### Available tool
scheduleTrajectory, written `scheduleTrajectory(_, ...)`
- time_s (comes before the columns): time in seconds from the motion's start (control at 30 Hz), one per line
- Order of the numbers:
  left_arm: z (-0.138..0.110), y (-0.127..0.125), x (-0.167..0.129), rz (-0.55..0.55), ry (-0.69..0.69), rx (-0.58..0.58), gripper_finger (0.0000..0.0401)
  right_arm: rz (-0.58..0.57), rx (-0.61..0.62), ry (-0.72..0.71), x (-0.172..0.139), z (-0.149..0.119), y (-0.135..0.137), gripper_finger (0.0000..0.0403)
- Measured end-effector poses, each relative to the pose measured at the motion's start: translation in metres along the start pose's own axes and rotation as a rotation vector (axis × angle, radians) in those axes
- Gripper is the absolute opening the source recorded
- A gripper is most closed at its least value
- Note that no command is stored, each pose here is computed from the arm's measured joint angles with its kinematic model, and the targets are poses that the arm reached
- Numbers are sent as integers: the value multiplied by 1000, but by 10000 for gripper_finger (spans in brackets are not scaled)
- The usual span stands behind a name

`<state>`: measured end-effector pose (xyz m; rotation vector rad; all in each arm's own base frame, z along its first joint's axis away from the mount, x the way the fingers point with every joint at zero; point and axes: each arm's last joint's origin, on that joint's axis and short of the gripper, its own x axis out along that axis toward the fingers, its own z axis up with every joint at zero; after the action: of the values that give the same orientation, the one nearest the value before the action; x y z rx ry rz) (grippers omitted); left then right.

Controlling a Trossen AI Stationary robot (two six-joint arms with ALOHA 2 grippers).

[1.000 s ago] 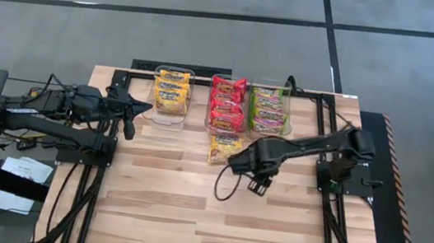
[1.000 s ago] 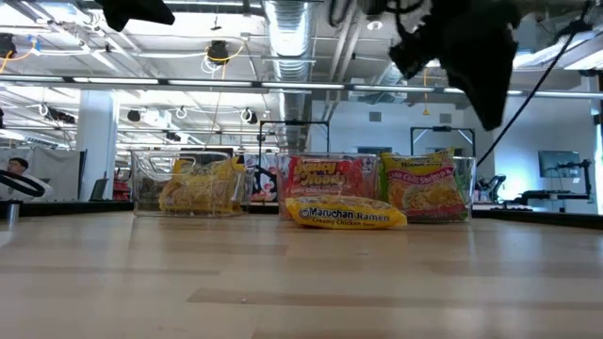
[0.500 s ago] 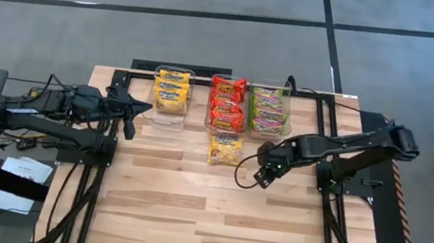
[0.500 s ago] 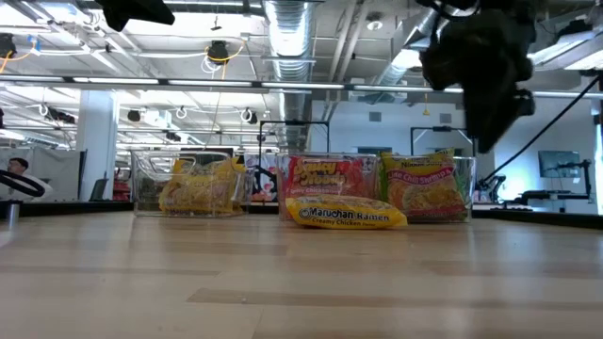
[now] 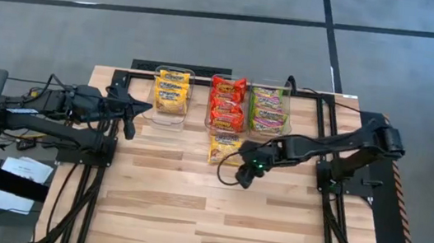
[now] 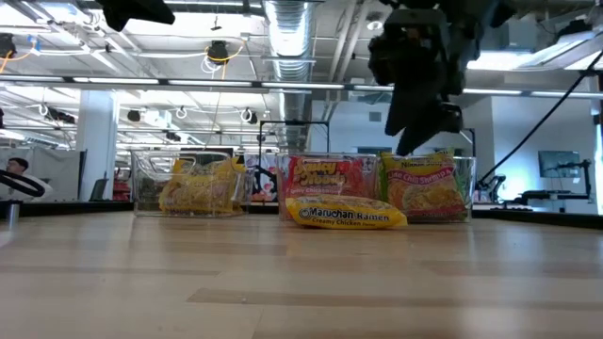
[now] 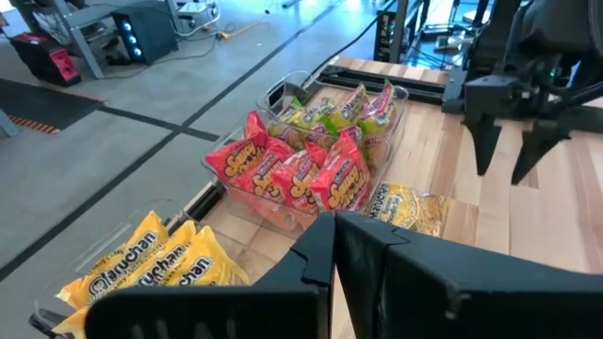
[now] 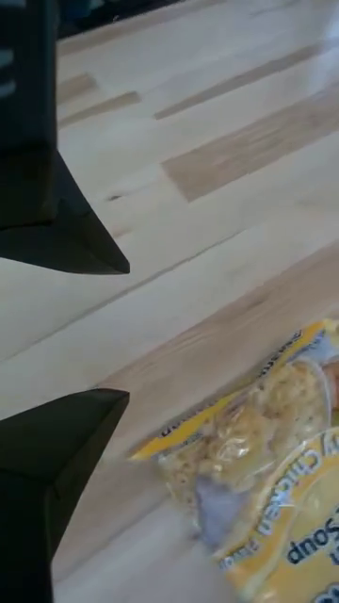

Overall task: Sort Maruchan noodles
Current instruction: Put the yellow noodle pack into the left transparent bin

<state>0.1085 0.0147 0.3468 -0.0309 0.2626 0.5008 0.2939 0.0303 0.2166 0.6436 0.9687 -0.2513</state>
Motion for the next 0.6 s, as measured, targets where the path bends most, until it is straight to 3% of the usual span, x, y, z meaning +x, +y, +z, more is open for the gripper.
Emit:
scheduleTrajectory(0.17,0,0,1,0,-1,-25,0,-21,-53,7,14,18,7,239)
scheduleTrajectory(0.3,0,0,1,0,0,-26,0,-34,-24,4,22,35,12,239)
scheduleTrajectory(0.6,0,0,1,0,4,-37,0,-115,309,-2,40,63,7,239)
